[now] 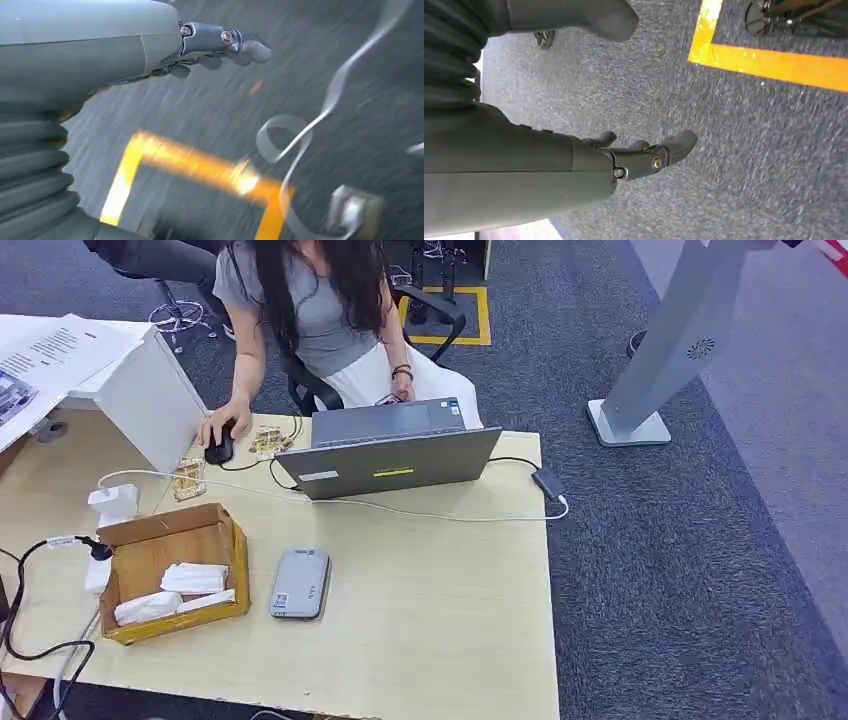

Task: Pass the card to the sensor for recognition and then transmit it.

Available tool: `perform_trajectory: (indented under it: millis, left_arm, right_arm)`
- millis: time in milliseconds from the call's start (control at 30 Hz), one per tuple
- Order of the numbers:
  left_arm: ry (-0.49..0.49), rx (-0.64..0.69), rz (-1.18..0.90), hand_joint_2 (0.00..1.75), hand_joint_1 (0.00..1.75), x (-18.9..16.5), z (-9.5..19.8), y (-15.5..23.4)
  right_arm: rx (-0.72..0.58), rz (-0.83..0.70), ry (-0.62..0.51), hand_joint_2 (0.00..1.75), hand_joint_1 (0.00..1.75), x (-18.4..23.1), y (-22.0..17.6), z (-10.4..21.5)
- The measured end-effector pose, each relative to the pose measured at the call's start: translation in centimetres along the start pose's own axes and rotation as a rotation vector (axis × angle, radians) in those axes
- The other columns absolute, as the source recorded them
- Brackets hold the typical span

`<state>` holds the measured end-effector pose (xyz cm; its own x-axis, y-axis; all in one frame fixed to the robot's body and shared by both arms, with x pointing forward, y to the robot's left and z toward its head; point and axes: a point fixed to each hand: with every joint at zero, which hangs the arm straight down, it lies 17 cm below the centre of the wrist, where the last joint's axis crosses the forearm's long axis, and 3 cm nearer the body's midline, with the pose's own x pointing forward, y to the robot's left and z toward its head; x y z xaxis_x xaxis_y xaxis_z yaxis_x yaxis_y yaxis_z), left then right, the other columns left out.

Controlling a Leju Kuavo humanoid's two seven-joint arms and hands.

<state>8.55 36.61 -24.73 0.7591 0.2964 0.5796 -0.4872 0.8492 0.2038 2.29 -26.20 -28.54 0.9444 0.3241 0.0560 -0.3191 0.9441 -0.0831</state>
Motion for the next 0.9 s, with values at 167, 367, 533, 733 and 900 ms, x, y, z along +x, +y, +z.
perform_trajectory:
  millis: [167,367,533,733,900]
  left_arm:
    - [0.112,-0.055,0.066,1.75,0.00,-2.1,0.5,-3.0]
    - [0.145,-0.081,0.079,1.75,0.00,-2.2,0.4,-3.6]
    - [0.154,-0.107,0.056,1.75,0.00,-2.0,0.3,-4.0]
    - [0.169,-0.134,0.016,0.00,0.00,-2.2,0.3,-4.2]
    - [0.183,-0.158,-0.021,0.00,0.00,-2.5,0.3,-4.3]
  right_arm:
    - [0.000,-0.012,-0.007,1.75,0.00,-0.2,-0.5,0.0]
    - [-0.017,-0.056,-0.013,1.75,0.00,-0.4,-1.4,-0.1]
    - [-0.029,-0.087,-0.023,1.75,0.00,-0.4,-2.1,-0.2]
    - [-0.038,-0.121,-0.037,0.00,0.00,-0.3,-2.6,-0.2]
    - [-0.043,-0.151,-0.052,0.00,0.00,-0.1,-2.8,-0.1]
